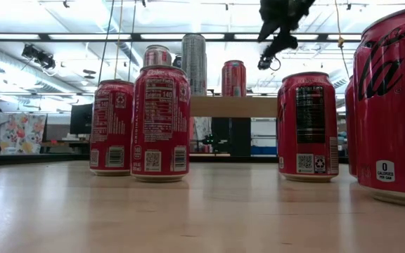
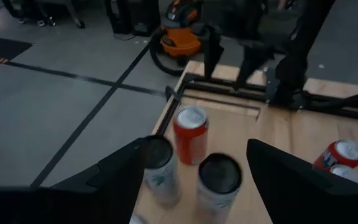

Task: Place canned beverage on shelf
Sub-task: Put the red soda can aligned with the other red soda can on the shelf

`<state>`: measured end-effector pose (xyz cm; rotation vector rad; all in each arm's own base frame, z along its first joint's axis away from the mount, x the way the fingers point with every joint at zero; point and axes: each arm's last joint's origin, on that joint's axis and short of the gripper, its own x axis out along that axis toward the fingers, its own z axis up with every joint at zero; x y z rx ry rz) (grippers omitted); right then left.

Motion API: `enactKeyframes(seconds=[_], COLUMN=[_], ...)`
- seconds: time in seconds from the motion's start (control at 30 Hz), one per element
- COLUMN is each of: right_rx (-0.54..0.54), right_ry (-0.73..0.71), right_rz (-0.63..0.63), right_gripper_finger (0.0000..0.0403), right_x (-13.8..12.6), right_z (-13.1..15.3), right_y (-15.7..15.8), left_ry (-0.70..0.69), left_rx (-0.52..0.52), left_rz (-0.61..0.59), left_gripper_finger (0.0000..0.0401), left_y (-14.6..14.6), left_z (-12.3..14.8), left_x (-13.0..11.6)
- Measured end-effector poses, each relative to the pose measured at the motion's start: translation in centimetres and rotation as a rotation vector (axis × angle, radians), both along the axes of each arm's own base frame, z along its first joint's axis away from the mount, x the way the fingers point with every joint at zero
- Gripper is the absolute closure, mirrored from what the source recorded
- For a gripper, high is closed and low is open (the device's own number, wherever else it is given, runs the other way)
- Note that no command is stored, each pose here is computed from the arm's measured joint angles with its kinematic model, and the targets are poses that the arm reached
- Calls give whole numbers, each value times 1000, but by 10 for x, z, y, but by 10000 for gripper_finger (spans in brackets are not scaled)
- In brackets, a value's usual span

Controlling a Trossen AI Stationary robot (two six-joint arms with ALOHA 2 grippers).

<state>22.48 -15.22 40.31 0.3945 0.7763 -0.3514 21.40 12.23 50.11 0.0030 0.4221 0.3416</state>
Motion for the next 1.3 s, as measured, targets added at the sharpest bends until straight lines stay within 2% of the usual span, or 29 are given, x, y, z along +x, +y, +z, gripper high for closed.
enactKeyframes(seconds=[0.23,0.4,0.67,0.8,0.93,1.1,1.3], right_rx=[-11,27,1,-28,-38,-53,-151], right_ry=[65,172,300,384,487,525,562], right_rz=[-16,-31,173,271,364,461,533], right_gripper_finger=[77,78,78,78,78,78,77], right_x=[6,11,14,13,13,11,14], right_z=[7,1,-12,-33,-68,-100,-124], right_y=[56,104,181,207,227,249,262], left_ry=[-49,-53,-74,-85,-79,-72,-77], left_rx=[-47,-66,-100,-96,-107,-121,-128], left_rz=[-62,-44,-80,-92,-78,-86,-56], left_gripper_finger=[113,113,113,113,113,113,113], left_y=[-24,-55,-93,-97,-97,-104,-106], left_z=[3,3,4,7,6,5,5], left_x=[14,26,32,27,28,28,28])
